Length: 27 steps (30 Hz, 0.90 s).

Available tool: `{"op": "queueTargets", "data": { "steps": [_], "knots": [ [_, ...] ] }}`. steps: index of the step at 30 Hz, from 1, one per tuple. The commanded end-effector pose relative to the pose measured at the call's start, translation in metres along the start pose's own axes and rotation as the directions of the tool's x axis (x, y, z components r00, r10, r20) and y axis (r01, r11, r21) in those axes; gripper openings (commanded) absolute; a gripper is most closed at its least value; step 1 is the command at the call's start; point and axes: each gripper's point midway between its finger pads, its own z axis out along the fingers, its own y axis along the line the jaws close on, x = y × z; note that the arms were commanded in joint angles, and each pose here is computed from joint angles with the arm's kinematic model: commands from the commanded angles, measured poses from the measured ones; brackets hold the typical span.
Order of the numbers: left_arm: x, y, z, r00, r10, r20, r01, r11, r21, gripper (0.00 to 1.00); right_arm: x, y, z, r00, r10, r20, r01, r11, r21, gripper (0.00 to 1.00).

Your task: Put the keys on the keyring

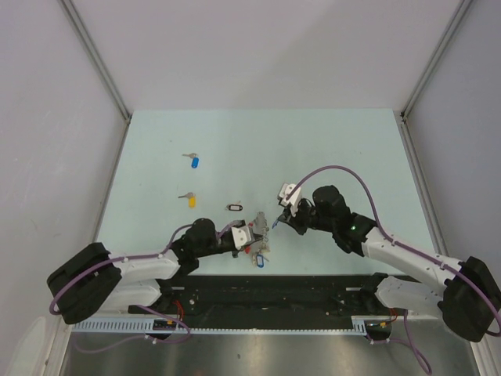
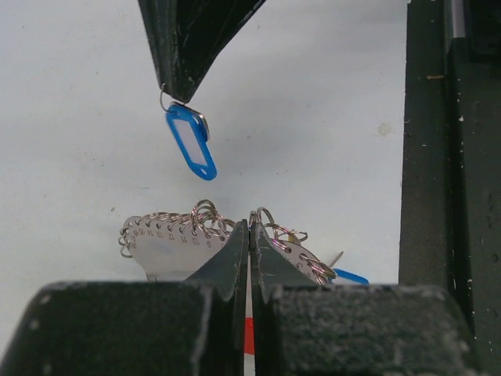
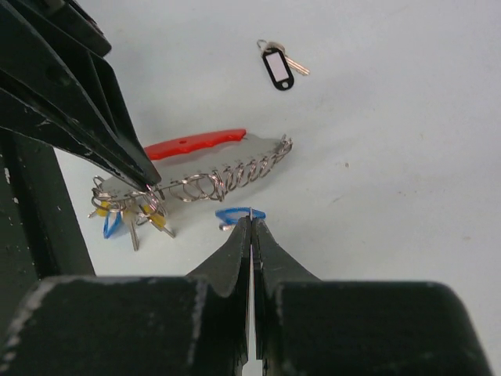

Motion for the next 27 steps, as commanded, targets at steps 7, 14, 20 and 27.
{"op": "queueTargets", "data": {
  "steps": [7, 14, 20, 27],
  "knots": [
    [-0.030, 0.013, 0.001, 0.988, 0.110, 0.109, -0.116, 0.992, 0.045, 0.00, -0.019, 0.020, 0.008, 0.992, -0.071, 0.101, 0.083, 0.989, -0.126, 0.00],
    [-0.028, 0.012, 0.005, 0.990, 0.078, 0.117, -0.084, 0.995, 0.050, 0.00, -0.004, 0.028, 0.017, 0.997, -0.064, 0.037, 0.069, 0.984, -0.164, 0.00],
    [-0.032, 0.024, -0.002, 0.985, 0.100, 0.138, -0.096, 0.995, -0.031, 0.00, -0.004, 0.039, 0.018, 0.997, -0.077, 0.030, 0.082, 0.973, -0.216, 0.00],
    [-0.034, 0.019, -0.001, 0.983, 0.090, 0.160, -0.091, 0.996, -0.005, 0.00, -0.012, 0.043, 0.017, 0.994, -0.094, 0.050, 0.103, 0.966, -0.236, 0.00]
  ]
}}
